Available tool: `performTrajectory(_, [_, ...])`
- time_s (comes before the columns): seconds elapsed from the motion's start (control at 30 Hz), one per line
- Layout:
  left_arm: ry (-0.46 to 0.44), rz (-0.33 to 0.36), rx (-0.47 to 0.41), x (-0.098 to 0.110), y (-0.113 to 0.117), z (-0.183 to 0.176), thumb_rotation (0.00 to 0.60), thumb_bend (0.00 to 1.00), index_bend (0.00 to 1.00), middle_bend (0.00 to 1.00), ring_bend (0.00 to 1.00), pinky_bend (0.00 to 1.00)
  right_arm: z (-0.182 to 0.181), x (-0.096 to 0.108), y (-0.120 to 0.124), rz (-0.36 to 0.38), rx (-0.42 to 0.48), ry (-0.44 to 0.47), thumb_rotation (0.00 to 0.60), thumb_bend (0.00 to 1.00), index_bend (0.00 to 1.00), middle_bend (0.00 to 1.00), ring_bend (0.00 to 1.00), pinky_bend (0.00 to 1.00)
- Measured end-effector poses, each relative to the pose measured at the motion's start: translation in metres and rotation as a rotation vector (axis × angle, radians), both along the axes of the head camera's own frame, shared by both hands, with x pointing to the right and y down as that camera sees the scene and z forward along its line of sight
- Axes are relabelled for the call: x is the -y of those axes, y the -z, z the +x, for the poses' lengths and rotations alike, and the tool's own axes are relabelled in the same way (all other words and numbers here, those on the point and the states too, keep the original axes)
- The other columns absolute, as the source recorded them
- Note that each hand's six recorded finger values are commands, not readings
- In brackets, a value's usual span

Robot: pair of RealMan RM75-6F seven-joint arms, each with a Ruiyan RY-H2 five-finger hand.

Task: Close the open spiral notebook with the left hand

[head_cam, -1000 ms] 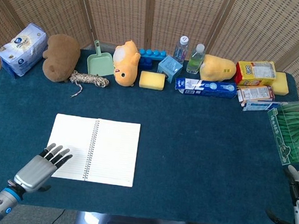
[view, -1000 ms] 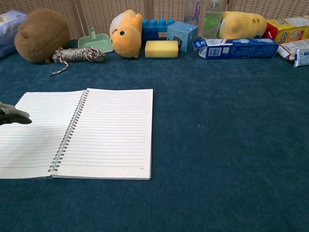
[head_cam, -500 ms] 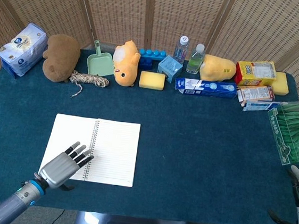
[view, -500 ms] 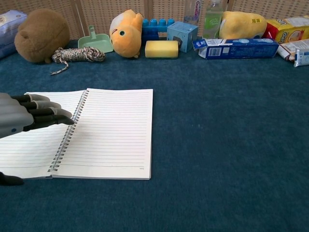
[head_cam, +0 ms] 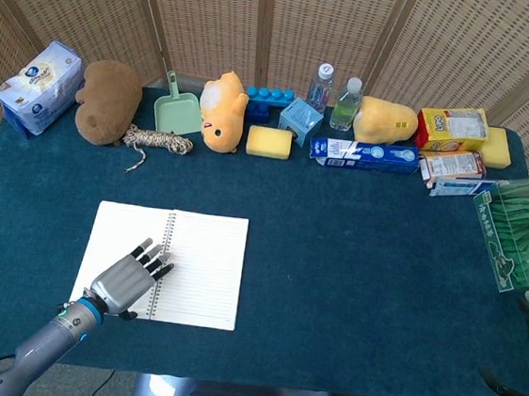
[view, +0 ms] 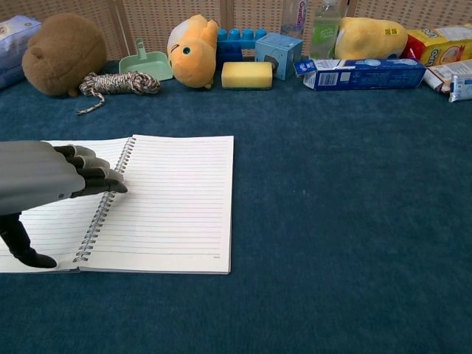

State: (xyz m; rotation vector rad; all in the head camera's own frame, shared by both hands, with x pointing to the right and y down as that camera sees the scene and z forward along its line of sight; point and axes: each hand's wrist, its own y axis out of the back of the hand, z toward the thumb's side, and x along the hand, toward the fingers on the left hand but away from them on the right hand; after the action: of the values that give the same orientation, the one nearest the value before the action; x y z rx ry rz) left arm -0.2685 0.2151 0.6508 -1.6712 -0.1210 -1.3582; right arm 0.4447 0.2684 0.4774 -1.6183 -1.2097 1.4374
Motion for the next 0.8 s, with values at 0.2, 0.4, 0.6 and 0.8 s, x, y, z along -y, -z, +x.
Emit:
performTrajectory(0.2, [-0.011,-0.017,0.012,-0.012,-0.005,-0.001,0.414,0.12,0.04,0.0,0.0,0.0,-0.003,-0.002,0.0,-0.001,0.001,0.01,0.6,0.0,0.0,0.0,0.0,0.0])
performTrajectory(0.4, [0.011,-0.046,0.009,-0.025,0.002,-0.009,0.415,0.12,0.04,0.0,0.0,0.0,-0.003,-0.003,0.004,0.011,0.002,0.003,0.6,0.0,0.0,0.0,0.0,0.0])
performTrajectory(0.6, [0.029,-0.076,0.026,-0.043,0.014,-0.033,0.415,0.13,0.04,0.0,0.0,0.0,-0.005,-0.003,0.003,0.007,0.003,0.01,0.6,0.0,0.0,0.0,0.0,0.0])
performTrajectory(0.8, [0.062,-0.091,0.028,-0.051,0.02,-0.049,0.411,0.12,0.05,0.0,0.0,0.0,-0.005,-0.004,0.003,0.006,0.002,0.009,0.6,0.0,0.0,0.0,0.0,0.0])
